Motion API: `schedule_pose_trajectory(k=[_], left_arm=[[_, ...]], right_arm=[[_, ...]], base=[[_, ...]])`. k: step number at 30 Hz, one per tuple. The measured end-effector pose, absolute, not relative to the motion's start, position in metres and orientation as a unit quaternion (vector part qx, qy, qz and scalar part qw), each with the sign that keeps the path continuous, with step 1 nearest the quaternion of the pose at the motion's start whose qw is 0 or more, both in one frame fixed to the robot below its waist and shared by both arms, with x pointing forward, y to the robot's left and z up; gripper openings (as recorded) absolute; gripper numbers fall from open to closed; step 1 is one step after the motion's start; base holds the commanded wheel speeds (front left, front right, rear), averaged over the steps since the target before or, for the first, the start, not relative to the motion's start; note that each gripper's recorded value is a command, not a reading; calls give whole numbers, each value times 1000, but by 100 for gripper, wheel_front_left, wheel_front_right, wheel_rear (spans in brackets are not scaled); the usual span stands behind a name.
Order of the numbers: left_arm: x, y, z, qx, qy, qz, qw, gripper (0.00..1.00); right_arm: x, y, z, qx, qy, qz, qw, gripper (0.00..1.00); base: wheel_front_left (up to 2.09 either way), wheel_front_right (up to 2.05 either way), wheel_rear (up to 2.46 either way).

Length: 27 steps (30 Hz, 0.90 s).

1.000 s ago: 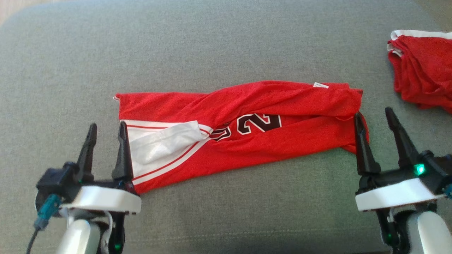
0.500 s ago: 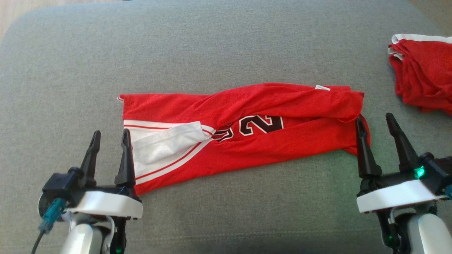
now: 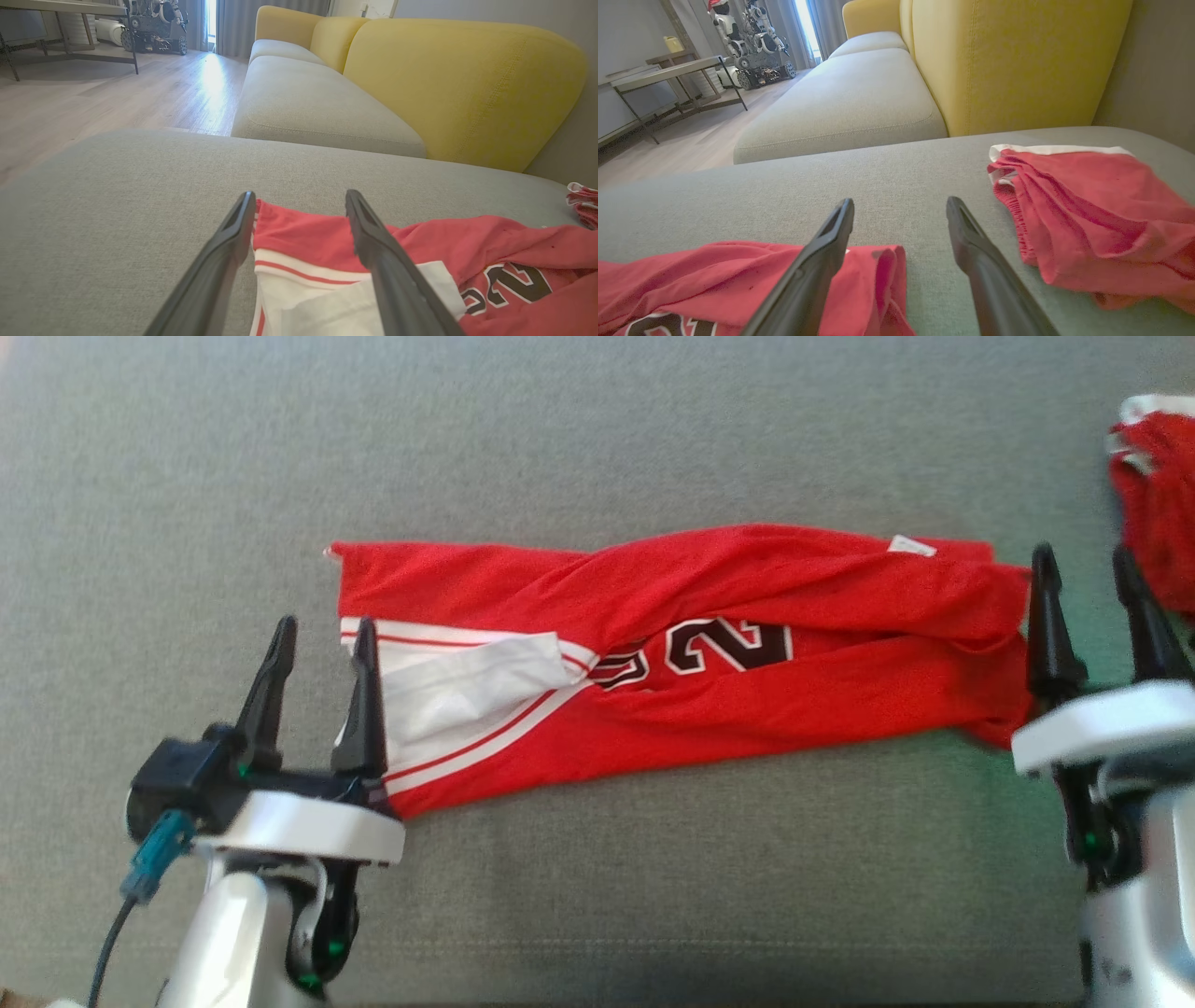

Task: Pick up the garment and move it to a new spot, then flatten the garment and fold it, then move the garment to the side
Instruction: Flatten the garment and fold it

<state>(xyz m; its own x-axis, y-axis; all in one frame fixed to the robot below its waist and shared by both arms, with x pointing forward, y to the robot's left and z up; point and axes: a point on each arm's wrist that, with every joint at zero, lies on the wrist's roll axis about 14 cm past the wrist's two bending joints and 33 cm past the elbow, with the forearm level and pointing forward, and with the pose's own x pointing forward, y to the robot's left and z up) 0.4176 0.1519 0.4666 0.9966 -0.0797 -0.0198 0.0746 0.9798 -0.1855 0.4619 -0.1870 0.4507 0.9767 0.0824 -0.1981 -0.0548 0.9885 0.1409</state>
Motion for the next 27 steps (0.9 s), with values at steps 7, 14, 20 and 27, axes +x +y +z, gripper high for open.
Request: schedule_pose_trajectory(k=[7,14,20,27], left_arm=[[425,156,459,-92,21,-34,995,100],[427,155,454,-99,26,-30,994,100],[428,154,455,-96,23,-37,994,100],[429,151,460,-97,16,-40,994,100]], right_arm=[[463,-169,379,84,242,48,966,100],[449,-164,358,100,291,48,950,100],[439,-158,359,115,299,50,946,38],[424,-156,364,136,287,44,947,0]], base=[[0,0,0],[0,0,0],[0,0,0],[0,0,0]])
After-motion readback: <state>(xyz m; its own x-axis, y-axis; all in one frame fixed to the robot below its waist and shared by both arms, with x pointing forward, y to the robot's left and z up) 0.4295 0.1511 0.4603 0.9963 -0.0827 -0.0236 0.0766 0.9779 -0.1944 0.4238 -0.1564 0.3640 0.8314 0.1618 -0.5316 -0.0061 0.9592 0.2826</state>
